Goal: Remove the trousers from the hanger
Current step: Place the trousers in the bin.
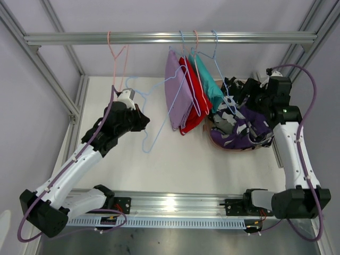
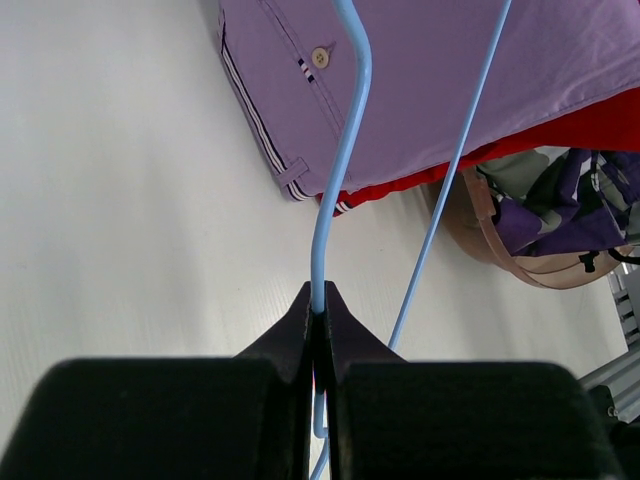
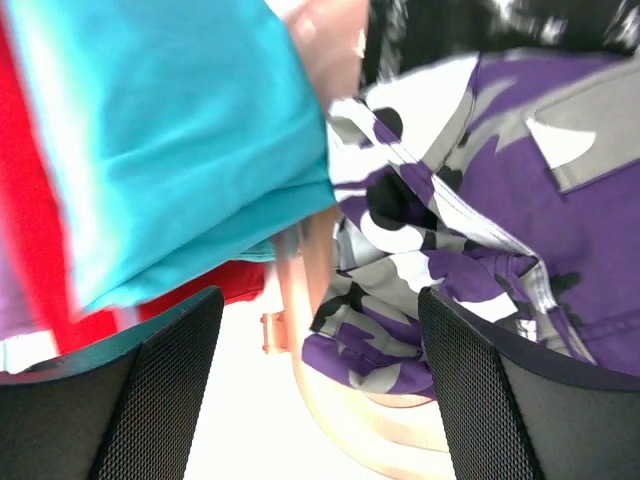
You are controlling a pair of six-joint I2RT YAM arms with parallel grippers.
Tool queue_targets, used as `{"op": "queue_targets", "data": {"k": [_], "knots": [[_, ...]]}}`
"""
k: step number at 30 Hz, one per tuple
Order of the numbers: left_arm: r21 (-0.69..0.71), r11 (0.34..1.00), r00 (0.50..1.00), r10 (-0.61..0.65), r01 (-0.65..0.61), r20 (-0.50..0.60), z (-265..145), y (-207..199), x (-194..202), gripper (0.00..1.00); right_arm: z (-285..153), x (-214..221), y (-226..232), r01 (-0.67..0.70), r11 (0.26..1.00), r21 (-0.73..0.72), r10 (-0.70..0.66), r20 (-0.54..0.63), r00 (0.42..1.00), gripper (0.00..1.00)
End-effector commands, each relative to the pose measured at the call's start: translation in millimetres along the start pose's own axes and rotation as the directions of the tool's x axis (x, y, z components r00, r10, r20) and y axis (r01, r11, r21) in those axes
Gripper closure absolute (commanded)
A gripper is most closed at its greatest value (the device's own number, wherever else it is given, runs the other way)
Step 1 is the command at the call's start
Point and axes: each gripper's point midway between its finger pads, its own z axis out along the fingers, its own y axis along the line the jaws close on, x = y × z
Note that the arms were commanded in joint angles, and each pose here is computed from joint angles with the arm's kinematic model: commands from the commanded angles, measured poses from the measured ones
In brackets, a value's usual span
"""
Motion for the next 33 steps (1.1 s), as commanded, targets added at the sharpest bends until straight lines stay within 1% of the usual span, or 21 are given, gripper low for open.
{"op": "queue_targets", "data": {"k": [1,4,6,7,9,10,12,13,17,18,23,24,26,30,32,33], "knots": [[0.047,0.998,0.998,0.05,-0.052,0.038,-7.8,-16.5,-15.7,1.0,-25.6,1.4,-4.8,0.027,0.999,0.038,-0.027,0.008,1.0,0.17],[0.047,0.996,0.997,0.071,-0.073,0.035,-10.0,-19.4,-19.1,1.0,-27.6,15.6,-10.0,0.018,0.999,0.038,-0.018,0.005,1.0,0.16],[0.059,0.994,0.995,0.094,-0.095,0.03,-13.1,-24.2,-17.3,1.0,-35.2,19.7,-9.1,0.016,1.0,0.022,-0.017,0.031,0.999,0.16],[0.013,0.994,0.993,0.105,-0.105,0.054,-15.0,-18.3,-21.9,1.0,-32.9,32.3,-11.9,0.012,1.0,0.016,-0.012,0.006,1.0,0.16],[-0.007,0.989,0.987,0.147,-0.147,0.066,-21.5,-22.0,-22.7,1.0,-37.8,37.7,-12.6,0.018,1.0,0.006,-0.018,0.017,1.0,0.16],[-0.052,0.987,0.984,0.155,-0.151,0.091,-25.9,-16.6,-27.4,1.0,-35.8,45.0,-16.6,0.017,1.0,0.012,-0.017,0.003,1.0,0.16],[-0.068,0.983,0.978,0.177,-0.17,0.109,-34.6,-20.2,-31.3,1.0,-39.2,48.7,-16.6,0.023,1.0,0.004,-0.023,0.006,1.0,0.15],[-0.116,0.979,0.975,0.184,-0.17,0.126,-37.9,-13.6,-35.5,1.0,-39.6,50.0,-16.9,0.025,1.0,0.002,-0.025,0.007,1.0,0.15],[-0.17,0.969,0.973,0.199,-0.178,0.116,-51.3,-4.6,-34.6,0.99,-37.6,56.5,-16.5,0.035,0.999,-0.019,-0.035,0.003,0.999,0.14],[-0.185,0.966,0.974,0.203,-0.182,0.104,-51.4,1.0,-29.1,1.0,-37.1,57.4,-16.9,0.039,0.999,-0.02,-0.039,0.001,0.999,0.14],[-0.216,0.959,0.969,0.212,-0.181,0.13,-69.7,15.8,-24.5,0.99,-29.9,61.2,-17.0,0.041,0.999,-0.033,-0.041,-0.012,0.999,0.14],[-0.219,0.96,0.966,0.211,-0.175,0.151,-77.2,17.8,-27.4,1.0,-28.5,63.0,-17.0,0.04,0.999,-0.037,-0.04,-0.018,0.999,0.14],[-0.222,0.957,0.962,0.223,-0.185,0.157,-84.3,19.7,-28.6,1.0,-26.5,65.1,-17.7,0.039,0.998,-0.039,-0.04,-0.022,0.999,0.14],[-0.261,0.944,0.945,0.257,-0.2,0.204,-104.9,23.3,-47.8,0.99,-22.6,71.4,-19.0,0.036,0.998,-0.049,-0.038,-0.031,0.999,0.14],[-0.28,0.932,0.935,0.29,-0.228,0.204,-109.4,25.1,-53.5,0.99,-20.5,76.5,-20.4,0.038,0.998,-0.051,-0.04,-0.042,0.998,0.14],[-0.28,0.933,0.93,0.294,-0.228,0.223,-116.1,21.4,-62.9,1.0,-20.1,77.0,-21.5,0.037,0.998,-0.048,-0.039,-0.041,0.998,0.14]]}}
